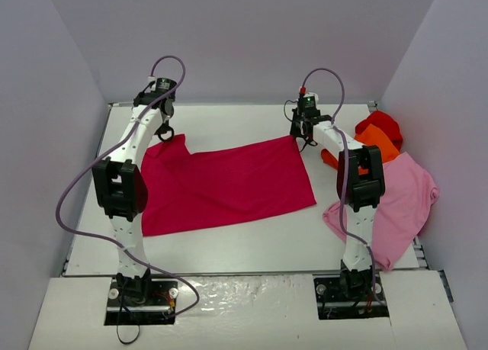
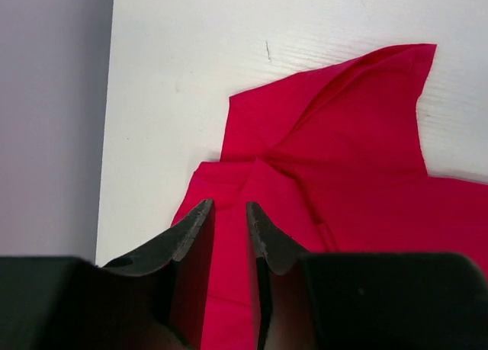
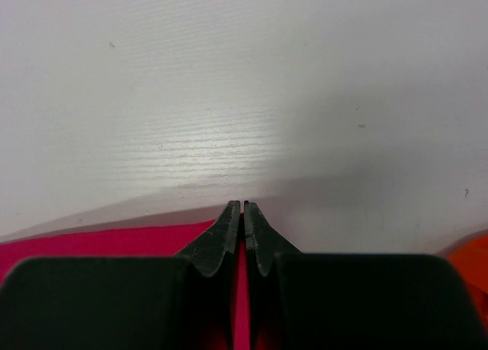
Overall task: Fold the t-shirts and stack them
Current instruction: Grap the side of the flattened tshirt furthest away from the robot with both arms
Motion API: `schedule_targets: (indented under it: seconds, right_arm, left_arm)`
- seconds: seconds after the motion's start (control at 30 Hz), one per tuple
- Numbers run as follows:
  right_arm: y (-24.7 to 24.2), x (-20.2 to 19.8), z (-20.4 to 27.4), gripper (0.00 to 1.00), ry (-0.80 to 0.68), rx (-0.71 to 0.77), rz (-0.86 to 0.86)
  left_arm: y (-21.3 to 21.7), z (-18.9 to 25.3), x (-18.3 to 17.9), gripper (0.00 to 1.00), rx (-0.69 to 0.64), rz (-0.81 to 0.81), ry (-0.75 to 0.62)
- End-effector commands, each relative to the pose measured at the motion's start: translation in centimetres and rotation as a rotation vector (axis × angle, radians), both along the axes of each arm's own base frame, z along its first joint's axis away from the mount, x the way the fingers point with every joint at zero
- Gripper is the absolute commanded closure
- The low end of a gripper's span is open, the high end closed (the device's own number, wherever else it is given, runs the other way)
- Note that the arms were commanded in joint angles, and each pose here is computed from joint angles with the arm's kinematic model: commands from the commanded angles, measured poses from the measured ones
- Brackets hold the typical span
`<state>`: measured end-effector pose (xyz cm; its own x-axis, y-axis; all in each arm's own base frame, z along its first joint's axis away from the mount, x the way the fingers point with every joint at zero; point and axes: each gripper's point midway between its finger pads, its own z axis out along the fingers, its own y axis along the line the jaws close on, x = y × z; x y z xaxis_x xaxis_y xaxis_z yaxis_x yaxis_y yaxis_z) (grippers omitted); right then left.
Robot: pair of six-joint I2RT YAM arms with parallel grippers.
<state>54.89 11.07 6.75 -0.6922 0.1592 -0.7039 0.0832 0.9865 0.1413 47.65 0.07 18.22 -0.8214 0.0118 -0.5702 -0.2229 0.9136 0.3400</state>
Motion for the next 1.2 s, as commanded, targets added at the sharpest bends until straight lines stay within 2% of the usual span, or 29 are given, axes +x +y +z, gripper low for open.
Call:
schedule_targets:
  seconds: [0.0, 0.07, 0.17, 0.4, 0.67, 0.9, 1.17]
  right_arm:
    - [0.6, 1.3, 5.0, 1.00, -0.121, 0.022, 0.007]
    - [0.6, 1.1, 4.5, 1.00, -0.112, 0.020, 0.007]
    - [0.6, 1.0, 3.8, 1.00, -0.097, 0.020, 0.007]
    - [0.7, 0.8, 2.6, 1.00, -0.075, 0.018, 0.011]
    - [0.8, 0.8, 1.6, 1.00, -0.056, 0.019, 0.012]
    - [0.9, 0.7, 0.7, 1.00, -0.040, 0.019, 0.012]
    - [0.8, 0.6, 0.7, 1.00, -0.039, 0.014, 0.011]
  left_arm:
    - [1.3, -0.3, 1.2, 0.59, 0.088, 0.043, 0.016]
    - [1.6, -1.4, 2.1, 0.49, 0.110, 0.040, 0.026]
    - [2.0, -3.6, 3.5, 0.48, 0.159, 0.037, 0.060]
    - [2.6, -5.5, 5.9, 0.48, 0.229, 0.020, 0.092]
    - [2.3, -7.7, 6.0, 0.48, 0.184, 0.009, 0.116]
    - [0.4, -9.9, 5.6, 0.48, 0.058, -0.019, 0.121]
    - [0.9, -10.6, 6.0, 0.48, 0.052, -0.011, 0.136]
